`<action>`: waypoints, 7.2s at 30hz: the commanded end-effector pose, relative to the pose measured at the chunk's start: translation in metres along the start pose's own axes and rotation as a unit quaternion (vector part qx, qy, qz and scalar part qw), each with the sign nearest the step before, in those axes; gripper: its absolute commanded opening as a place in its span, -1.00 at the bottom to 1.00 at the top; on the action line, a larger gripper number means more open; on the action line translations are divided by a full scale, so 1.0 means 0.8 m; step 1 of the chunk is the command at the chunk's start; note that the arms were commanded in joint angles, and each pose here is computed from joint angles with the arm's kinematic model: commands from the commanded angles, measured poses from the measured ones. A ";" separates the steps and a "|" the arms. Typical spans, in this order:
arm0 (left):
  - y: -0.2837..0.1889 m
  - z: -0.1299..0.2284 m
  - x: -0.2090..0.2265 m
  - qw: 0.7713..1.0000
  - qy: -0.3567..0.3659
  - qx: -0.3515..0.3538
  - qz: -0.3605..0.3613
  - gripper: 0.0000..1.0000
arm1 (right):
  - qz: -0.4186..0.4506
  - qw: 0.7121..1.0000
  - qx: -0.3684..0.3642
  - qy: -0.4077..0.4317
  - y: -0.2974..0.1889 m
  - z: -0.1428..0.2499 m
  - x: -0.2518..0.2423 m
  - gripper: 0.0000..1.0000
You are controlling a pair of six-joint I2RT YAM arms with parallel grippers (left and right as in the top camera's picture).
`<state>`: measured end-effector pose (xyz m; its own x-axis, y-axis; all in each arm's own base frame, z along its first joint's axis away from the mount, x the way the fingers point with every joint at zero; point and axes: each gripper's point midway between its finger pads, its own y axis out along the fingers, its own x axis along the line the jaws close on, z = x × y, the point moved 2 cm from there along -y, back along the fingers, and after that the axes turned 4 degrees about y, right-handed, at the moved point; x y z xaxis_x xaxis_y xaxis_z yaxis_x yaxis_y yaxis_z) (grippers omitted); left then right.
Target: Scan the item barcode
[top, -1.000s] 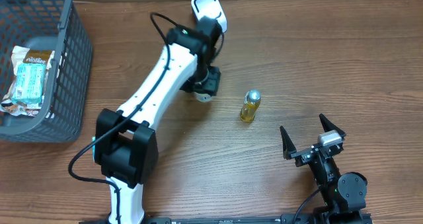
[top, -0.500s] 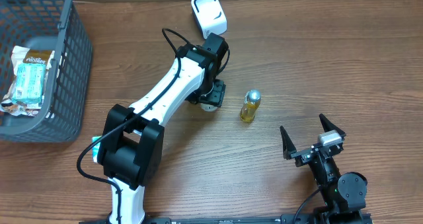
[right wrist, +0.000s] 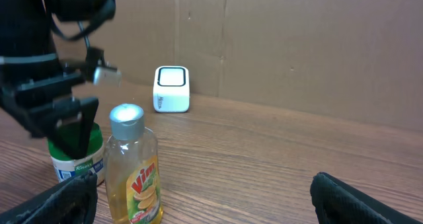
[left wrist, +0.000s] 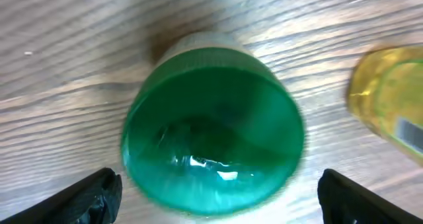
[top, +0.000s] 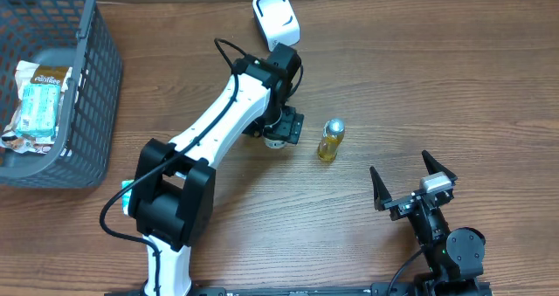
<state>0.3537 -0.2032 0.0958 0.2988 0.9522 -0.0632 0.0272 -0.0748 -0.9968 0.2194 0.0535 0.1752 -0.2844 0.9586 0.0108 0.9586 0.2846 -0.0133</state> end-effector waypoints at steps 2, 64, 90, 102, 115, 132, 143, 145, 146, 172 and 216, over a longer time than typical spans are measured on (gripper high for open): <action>-0.094 -0.018 0.013 0.996 -0.005 -0.091 -0.007 0.84 | 0.001 1.000 0.000 0.000 0.000 0.003 -0.001 1.00; 0.039 0.245 0.315 0.843 -0.390 0.052 -0.367 -0.92 | 0.001 1.000 0.000 0.000 0.000 0.003 -0.001 1.00; 0.114 0.163 0.206 0.965 -0.259 -0.009 -0.049 -0.92 | 0.001 1.000 0.000 -0.001 0.000 0.003 -0.001 1.00; 0.112 0.133 0.163 0.980 -0.194 -0.036 -0.022 -0.92 | 0.001 1.000 0.000 -0.001 0.000 0.003 -0.001 1.00; 0.092 0.097 0.115 0.981 -0.174 -0.059 0.067 -0.92 | 0.001 1.000 0.000 -0.001 0.000 0.003 -0.001 1.00; 0.087 0.091 0.067 0.971 -0.205 -0.047 0.113 -0.91 | 0.001 1.000 0.000 0.000 0.000 0.003 -0.001 1.00; -0.031 0.020 0.065 0.980 -0.136 -0.097 0.112 -0.76 | 0.001 1.000 0.000 0.000 0.000 0.003 -0.001 1.00; -0.066 0.010 0.074 0.983 -0.106 -0.111 0.097 -0.60 | 0.001 1.000 0.000 0.000 0.000 0.003 -0.001 1.00; -0.084 0.005 0.080 0.985 -0.092 -0.119 0.086 -0.59 | 0.001 1.000 0.000 0.000 0.000 0.003 -0.001 1.00; -0.428 0.041 0.424 0.865 -0.151 -0.309 -0.365 1.00 | 0.001 1.000 0.000 -0.001 0.000 0.003 -0.001 1.00; -0.041 0.124 0.624 0.961 -0.224 -0.044 -0.156 1.00 | 0.001 1.000 0.000 0.000 0.000 0.003 -0.001 1.00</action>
<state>0.4099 0.2988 0.0984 -0.1847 0.9628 0.1973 0.1430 0.2249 -0.9638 0.2194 0.0535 0.1752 -0.2844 0.9586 0.0108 0.9586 0.2846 -0.0133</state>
